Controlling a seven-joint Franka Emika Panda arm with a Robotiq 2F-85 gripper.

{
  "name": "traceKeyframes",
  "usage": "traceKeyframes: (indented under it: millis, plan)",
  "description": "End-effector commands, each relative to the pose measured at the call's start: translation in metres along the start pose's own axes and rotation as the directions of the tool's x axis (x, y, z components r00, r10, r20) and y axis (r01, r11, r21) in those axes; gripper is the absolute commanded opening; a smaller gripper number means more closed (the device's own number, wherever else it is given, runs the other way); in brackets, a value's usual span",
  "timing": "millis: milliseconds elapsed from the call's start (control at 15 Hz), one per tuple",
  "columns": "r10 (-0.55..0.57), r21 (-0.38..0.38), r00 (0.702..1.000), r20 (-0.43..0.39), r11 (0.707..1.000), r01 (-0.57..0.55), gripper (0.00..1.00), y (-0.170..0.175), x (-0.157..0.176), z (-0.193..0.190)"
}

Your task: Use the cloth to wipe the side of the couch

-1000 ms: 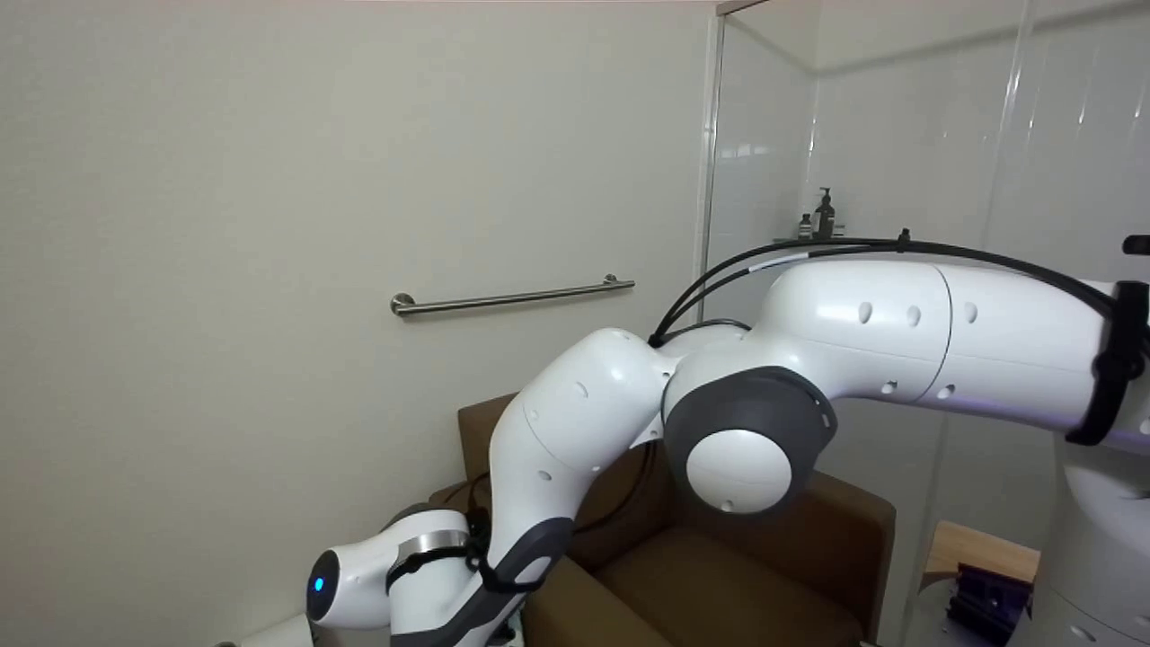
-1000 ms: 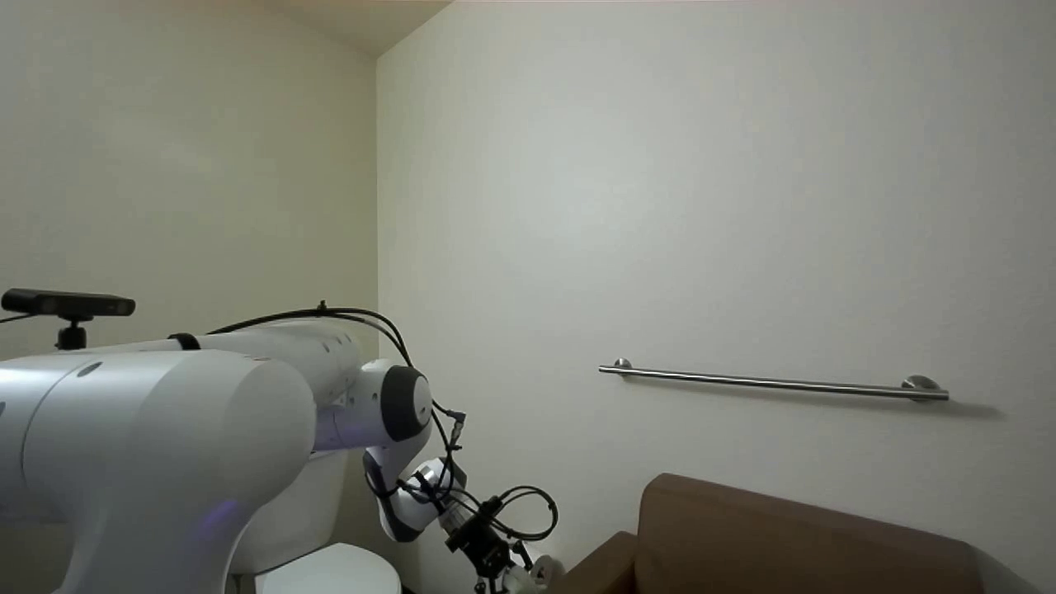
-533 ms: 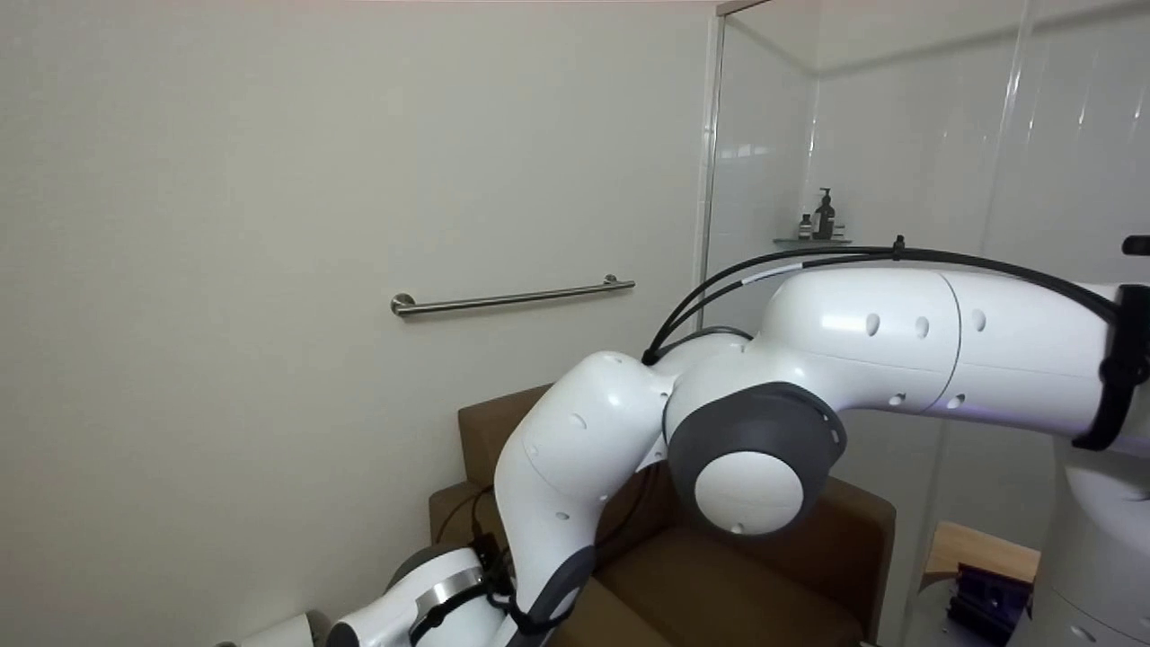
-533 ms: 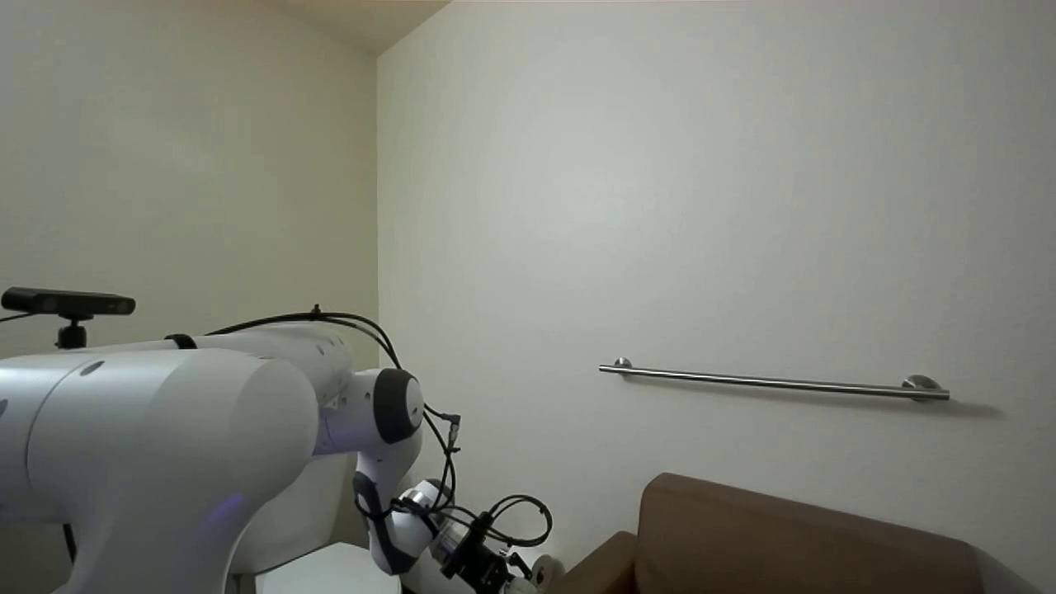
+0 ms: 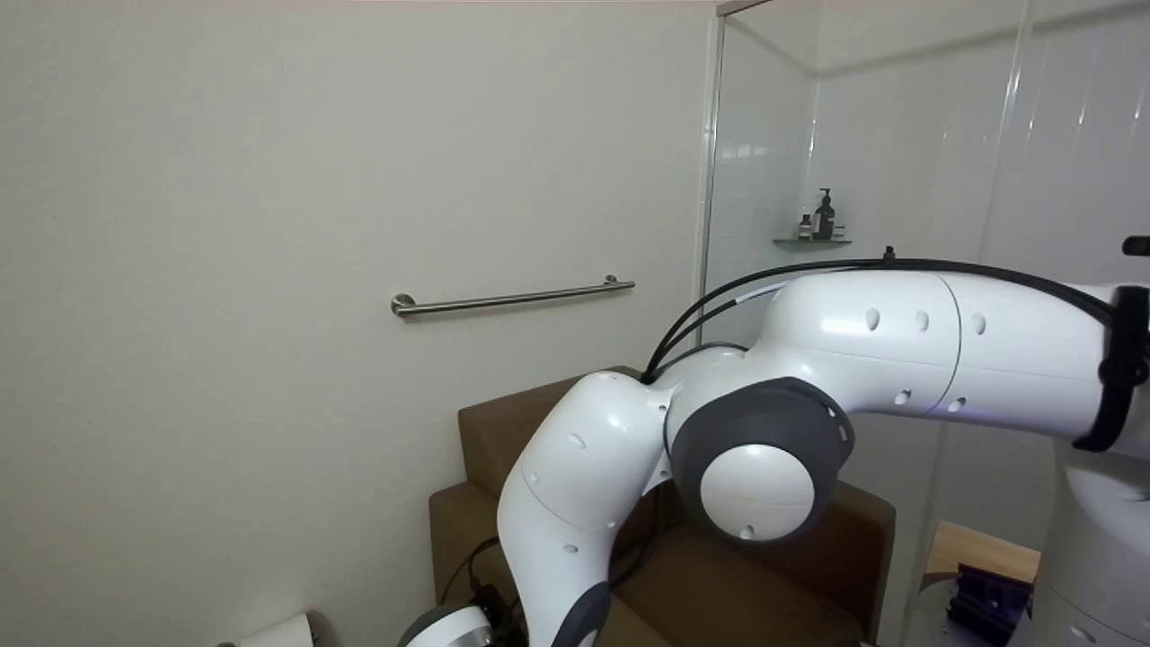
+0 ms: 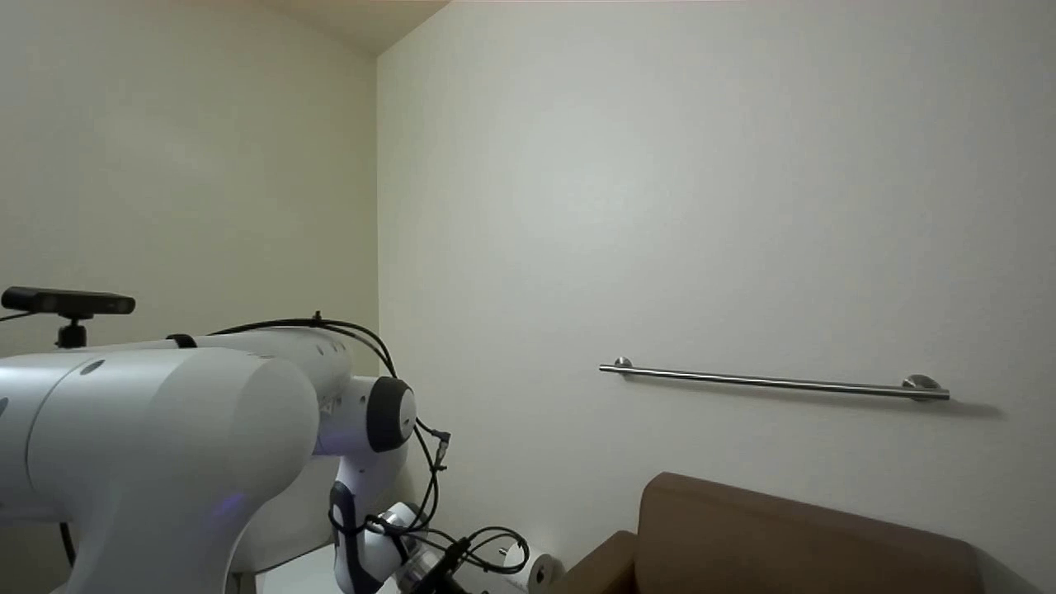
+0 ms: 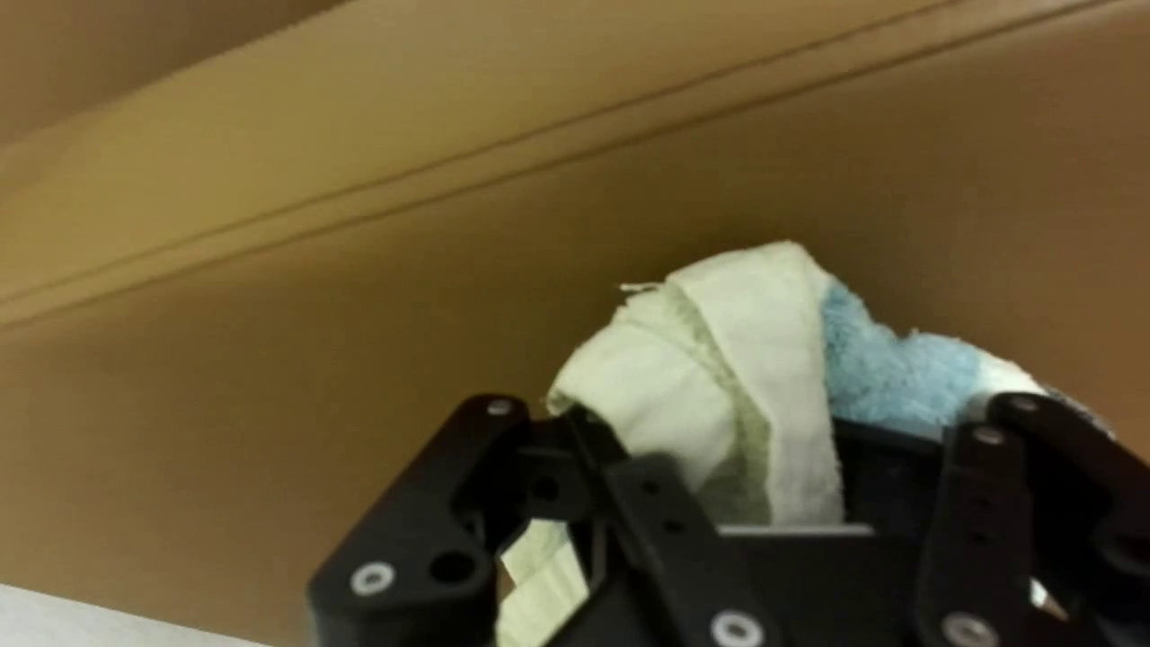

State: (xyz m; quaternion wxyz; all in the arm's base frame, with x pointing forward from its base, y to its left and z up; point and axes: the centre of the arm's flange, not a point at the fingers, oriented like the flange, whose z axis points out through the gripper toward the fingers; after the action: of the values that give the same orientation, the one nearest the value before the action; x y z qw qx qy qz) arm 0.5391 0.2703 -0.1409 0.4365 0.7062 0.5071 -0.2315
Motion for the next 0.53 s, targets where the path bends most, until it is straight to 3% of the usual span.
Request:
traceKeyframes:
  millis: [0, 467]
  plan:
    - [-0.178, 0.077, 0.984, 0.019, 0.981, 0.176, 0.06, -0.021, 0.001, 0.004]
    - [-0.432, 0.239, 0.898, 0.085, 0.884, 0.402, 0.06, -0.050, -0.043, 0.007]
